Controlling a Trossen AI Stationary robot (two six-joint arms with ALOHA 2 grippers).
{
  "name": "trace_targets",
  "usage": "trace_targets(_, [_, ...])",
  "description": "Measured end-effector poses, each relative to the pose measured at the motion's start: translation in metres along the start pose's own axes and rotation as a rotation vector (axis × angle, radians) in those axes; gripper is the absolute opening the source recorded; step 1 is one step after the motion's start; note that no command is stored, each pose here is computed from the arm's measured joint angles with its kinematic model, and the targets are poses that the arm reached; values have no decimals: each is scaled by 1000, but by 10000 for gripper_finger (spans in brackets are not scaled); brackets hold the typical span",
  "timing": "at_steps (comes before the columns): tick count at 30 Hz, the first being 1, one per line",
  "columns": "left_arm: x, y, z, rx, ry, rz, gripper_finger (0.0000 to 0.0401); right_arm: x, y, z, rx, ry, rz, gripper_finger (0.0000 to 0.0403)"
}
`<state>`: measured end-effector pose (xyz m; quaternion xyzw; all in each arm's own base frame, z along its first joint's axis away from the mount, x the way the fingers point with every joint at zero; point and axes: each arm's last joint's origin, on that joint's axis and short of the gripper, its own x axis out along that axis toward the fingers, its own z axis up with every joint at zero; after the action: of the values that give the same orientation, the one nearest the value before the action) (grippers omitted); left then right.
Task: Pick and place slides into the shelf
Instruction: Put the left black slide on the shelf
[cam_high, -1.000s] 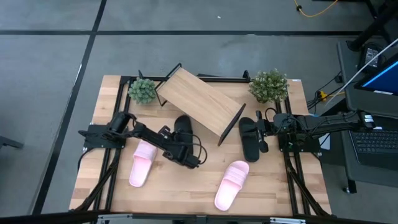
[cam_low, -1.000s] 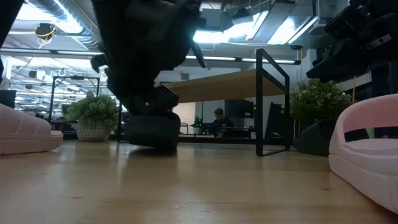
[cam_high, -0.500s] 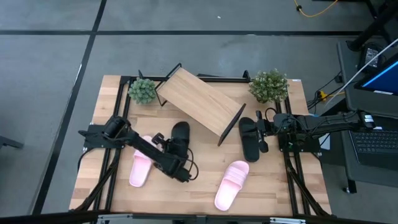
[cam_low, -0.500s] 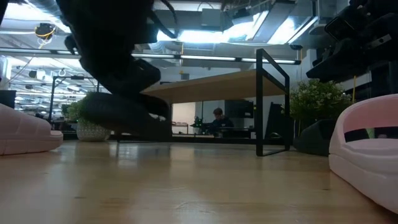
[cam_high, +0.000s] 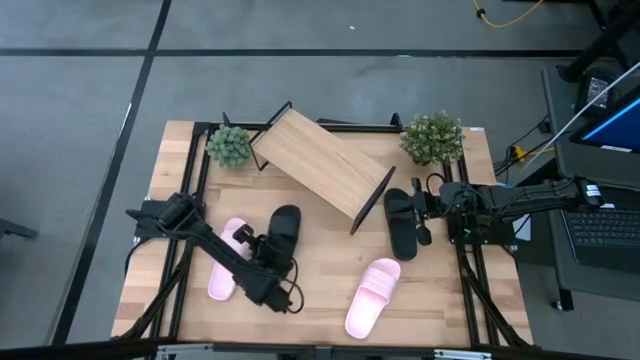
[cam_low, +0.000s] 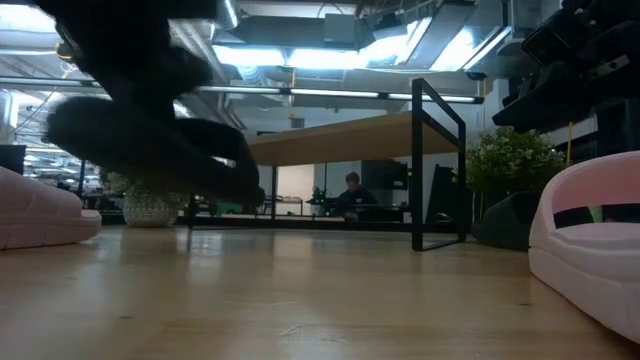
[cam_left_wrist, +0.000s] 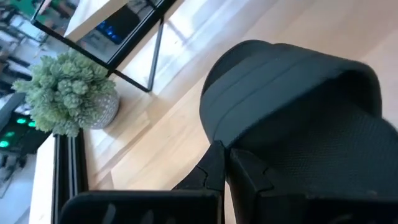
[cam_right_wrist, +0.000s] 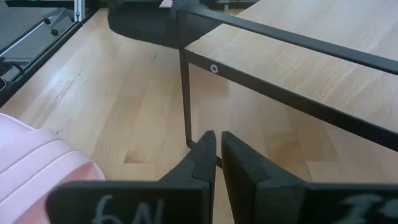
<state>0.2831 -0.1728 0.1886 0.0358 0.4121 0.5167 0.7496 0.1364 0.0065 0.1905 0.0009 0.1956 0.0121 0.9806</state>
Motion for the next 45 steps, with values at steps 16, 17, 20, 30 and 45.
trace_targets(16, [-26, 16, 3, -17, -136, -100, 0, 0, 0, 0, -4, 0, 0, 29])
trace_targets(17, [-27, 16, 2, -11, -141, -102, 0, 0, 0, 0, -6, 0, 0, 29])
trace_targets(20, [-28, 16, 1, -9, -143, -104, 0, 0, 0, 0, -22, 0, 0, 29])
trace_targets(30, [-31, 19, 3, -24, -199, -120, 0, 0, 0, 0, -26, 0, 0, 29])
trace_targets(45, [-39, 56, 40, -32, -396, -144, 0, 0, 0, 0, -26, 0, 0, 29])
